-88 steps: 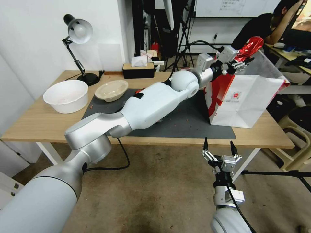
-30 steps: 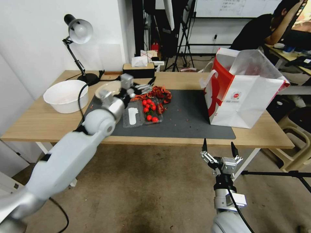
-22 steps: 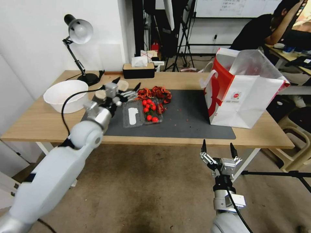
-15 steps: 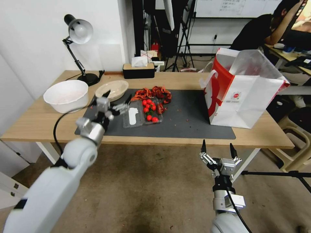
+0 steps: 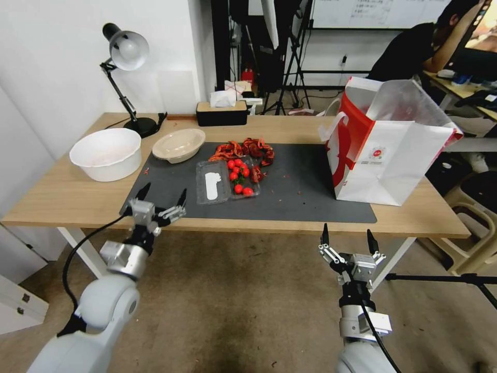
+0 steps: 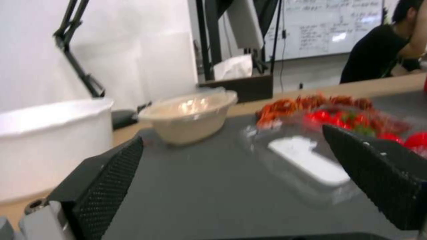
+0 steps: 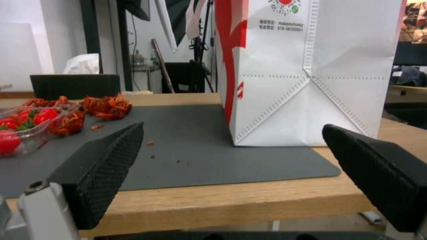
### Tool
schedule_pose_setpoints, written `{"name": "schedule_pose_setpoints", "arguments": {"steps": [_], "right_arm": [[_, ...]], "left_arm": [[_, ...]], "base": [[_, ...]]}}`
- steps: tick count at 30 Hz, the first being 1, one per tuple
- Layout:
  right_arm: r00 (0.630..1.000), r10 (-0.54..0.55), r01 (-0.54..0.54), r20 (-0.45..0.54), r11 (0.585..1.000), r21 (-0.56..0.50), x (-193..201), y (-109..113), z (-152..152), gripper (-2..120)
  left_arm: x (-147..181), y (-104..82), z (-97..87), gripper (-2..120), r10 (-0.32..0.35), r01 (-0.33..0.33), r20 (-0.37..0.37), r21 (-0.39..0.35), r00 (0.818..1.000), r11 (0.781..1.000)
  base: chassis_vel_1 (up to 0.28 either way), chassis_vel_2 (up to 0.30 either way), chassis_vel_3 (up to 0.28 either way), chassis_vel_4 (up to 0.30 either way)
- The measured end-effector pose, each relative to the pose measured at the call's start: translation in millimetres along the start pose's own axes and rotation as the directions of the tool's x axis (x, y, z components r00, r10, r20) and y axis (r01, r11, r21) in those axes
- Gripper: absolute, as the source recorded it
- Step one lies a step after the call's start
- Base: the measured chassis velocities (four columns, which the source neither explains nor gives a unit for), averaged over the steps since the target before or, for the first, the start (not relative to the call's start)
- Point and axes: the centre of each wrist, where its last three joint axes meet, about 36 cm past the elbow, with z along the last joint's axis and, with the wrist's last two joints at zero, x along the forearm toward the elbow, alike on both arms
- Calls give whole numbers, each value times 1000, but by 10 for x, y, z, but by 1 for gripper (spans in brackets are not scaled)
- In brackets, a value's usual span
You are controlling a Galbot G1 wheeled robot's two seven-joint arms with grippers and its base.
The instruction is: Pick up the trash from the table and place it into the takeout bag.
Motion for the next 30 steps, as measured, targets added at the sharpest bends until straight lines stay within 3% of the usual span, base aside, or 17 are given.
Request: {"name": "schedule_pose_setpoints", "arguments": {"steps": [15, 30], "right_arm": [[1000, 5, -5, -2, 1000, 3, -9, -9, 41, 100], [1000, 9, -9, -12, 1000, 9, -19, -16, 115, 100]], "left_arm": [[346, 13, 310, 100, -64, 64, -30, 14, 997, 998], [215, 66, 400, 100, -55, 55, -18, -14, 998, 998]], "base": [[0, 0, 0, 0], [0, 0, 0, 0]]}}
